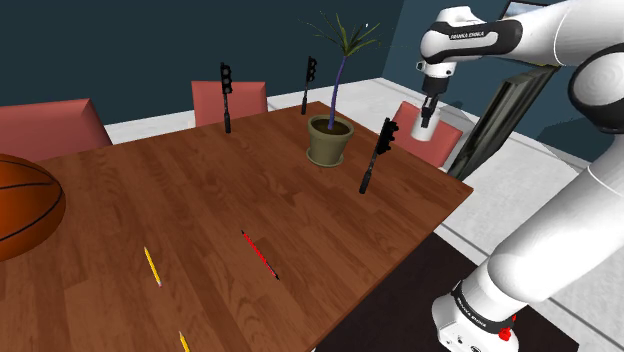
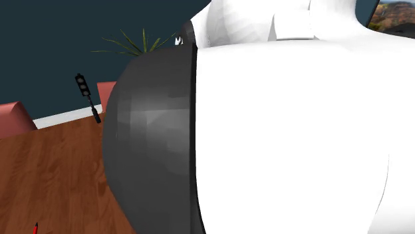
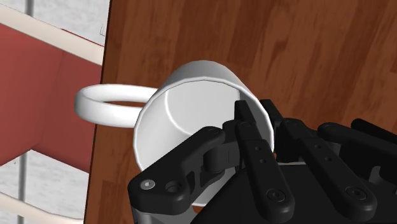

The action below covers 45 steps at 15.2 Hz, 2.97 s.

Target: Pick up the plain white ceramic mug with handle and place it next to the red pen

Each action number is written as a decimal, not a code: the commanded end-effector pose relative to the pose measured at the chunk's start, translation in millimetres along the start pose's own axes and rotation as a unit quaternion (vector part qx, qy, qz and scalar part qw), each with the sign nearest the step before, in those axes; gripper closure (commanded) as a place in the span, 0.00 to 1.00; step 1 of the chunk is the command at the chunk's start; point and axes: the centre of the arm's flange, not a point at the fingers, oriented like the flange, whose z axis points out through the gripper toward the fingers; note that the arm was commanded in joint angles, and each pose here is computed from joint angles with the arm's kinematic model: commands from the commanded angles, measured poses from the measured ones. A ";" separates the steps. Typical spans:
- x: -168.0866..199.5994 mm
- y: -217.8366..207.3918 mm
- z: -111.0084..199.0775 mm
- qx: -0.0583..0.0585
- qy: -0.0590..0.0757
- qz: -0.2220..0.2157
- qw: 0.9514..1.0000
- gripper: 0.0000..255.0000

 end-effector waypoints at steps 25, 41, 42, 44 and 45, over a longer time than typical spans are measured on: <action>166.0 -283.0 -40.0 0.000 0.000 0.000 1.000 1.00; 272.2 -464.0 -63.3 0.000 0.000 0.000 1.000 1.00; 278.9 -475.3 -64.8 0.000 0.000 0.000 1.000 1.00; 292.1 -498.0 -67.7 0.000 0.000 0.000 1.000 1.00; 298.8 -509.3 -69.1 0.000 0.000 0.000 1.000 1.00</action>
